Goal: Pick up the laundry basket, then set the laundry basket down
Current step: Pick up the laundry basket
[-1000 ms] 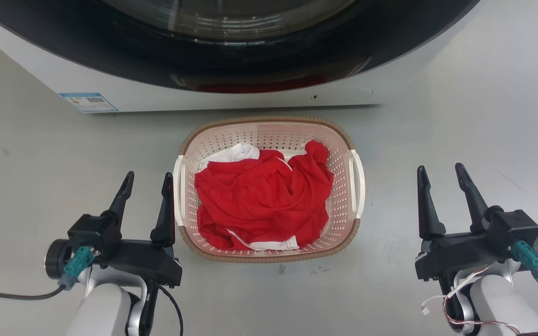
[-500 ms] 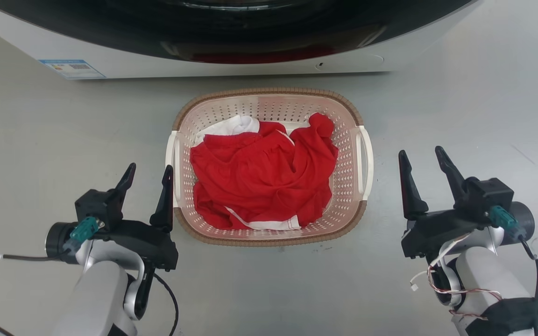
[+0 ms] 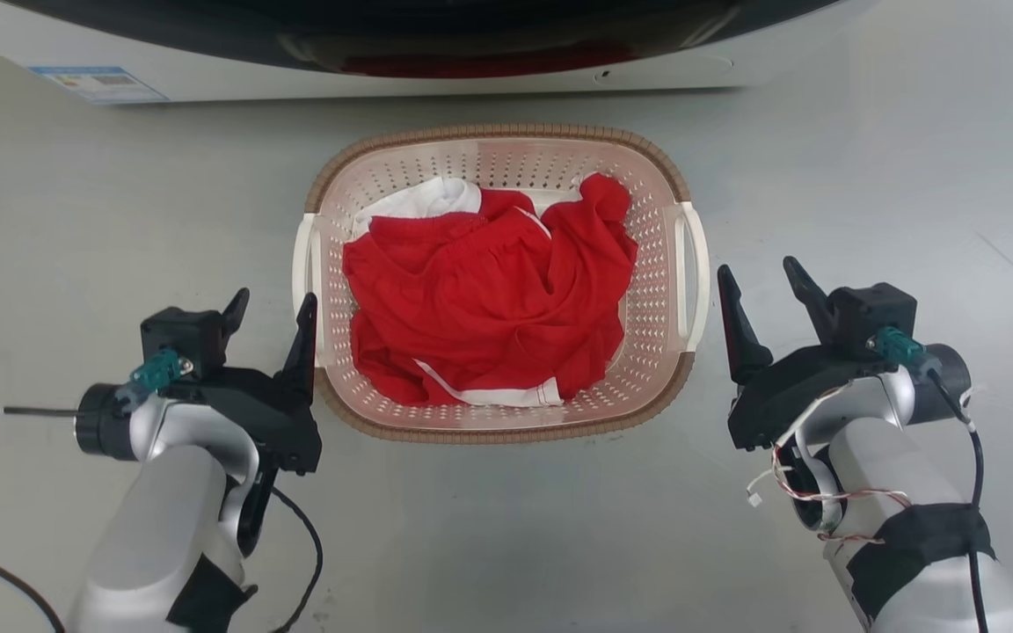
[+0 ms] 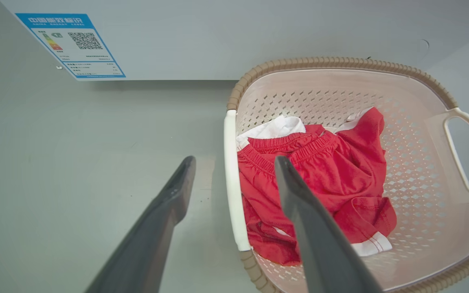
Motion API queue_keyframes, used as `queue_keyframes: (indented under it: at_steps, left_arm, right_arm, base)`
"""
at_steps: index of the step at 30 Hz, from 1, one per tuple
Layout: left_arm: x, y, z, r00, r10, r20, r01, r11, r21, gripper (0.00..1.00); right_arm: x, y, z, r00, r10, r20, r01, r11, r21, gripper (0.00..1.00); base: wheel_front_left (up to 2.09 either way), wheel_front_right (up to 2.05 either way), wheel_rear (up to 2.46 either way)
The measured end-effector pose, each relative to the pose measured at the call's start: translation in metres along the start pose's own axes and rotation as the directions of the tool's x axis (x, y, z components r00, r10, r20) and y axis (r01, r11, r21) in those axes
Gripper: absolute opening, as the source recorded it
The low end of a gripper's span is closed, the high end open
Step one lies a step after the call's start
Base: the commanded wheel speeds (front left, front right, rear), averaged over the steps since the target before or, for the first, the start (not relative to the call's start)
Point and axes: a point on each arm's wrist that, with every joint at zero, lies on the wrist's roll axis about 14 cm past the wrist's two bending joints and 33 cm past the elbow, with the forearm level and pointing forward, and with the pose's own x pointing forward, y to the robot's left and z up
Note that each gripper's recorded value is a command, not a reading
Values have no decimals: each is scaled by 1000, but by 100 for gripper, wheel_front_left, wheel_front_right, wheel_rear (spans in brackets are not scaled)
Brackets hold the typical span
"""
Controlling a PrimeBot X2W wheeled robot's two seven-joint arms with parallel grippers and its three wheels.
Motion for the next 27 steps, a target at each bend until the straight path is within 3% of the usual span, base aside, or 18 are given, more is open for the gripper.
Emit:
queue_keyframes:
  at_steps: [13,27]
  left_arm:
    - [35,9,-26,993,-7,-119,4,1000,-26,100]
    - [50,18,-53,976,4,-219,-10,1000,-26,100]
  right_arm:
    - [27,-1,-44,987,15,-163,-17,1000,-14,100]
    - [45,4,-69,967,45,-252,-55,998,-35,100]
  base:
    - [0,0,0]
    - [0,0,0]
